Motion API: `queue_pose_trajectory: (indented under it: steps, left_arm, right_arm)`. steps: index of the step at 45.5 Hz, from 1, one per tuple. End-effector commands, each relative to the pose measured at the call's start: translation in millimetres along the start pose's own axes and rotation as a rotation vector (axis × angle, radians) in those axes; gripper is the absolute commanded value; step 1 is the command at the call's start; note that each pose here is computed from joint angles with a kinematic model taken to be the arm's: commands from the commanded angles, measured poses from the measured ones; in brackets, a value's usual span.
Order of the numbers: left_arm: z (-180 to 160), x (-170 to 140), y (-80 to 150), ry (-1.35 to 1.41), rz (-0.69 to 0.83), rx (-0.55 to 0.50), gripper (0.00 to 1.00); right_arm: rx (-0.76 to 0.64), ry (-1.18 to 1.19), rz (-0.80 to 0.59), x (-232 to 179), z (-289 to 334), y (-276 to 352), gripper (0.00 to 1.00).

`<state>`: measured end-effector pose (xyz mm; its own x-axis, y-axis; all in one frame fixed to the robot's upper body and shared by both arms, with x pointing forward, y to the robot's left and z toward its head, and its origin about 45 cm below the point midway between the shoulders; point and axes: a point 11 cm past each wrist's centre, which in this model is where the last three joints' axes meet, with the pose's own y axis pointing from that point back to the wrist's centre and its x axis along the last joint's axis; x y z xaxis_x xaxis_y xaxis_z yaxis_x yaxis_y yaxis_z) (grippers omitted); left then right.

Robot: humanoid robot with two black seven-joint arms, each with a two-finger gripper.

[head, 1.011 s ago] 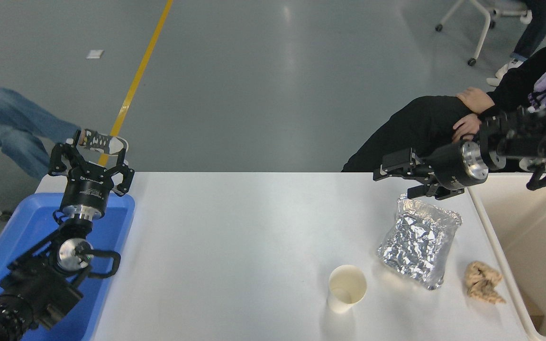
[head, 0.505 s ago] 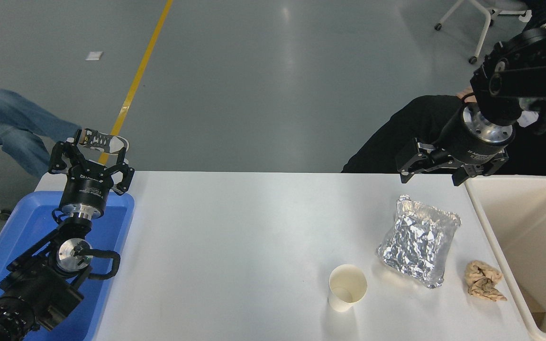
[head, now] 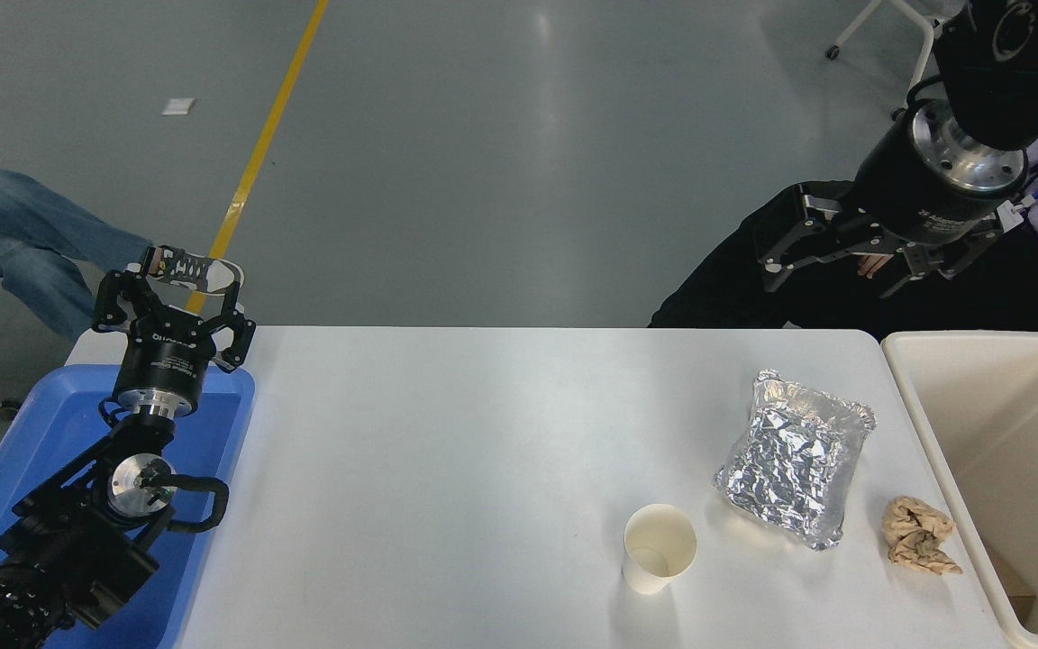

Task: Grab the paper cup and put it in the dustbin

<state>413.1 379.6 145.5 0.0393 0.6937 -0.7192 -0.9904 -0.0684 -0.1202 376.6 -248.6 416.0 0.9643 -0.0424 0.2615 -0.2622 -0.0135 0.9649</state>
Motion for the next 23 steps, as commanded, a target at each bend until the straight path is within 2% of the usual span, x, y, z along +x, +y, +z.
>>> queue_pose_trajectory:
  steps: [1,23]
  left_arm:
    - [-0.1,0.0,0.0,0.000,0.000,0.001,0.99]
    - [-0.1,0.0,0.0,0.000,0.000,0.001,0.99]
  right_arm:
    - [0.012,-0.004,-0.002,-1.0,-2.5,1.2,1.00]
    - [0.094,-0.031,-0.276,-50.0,-18.0,-101.1,1.00]
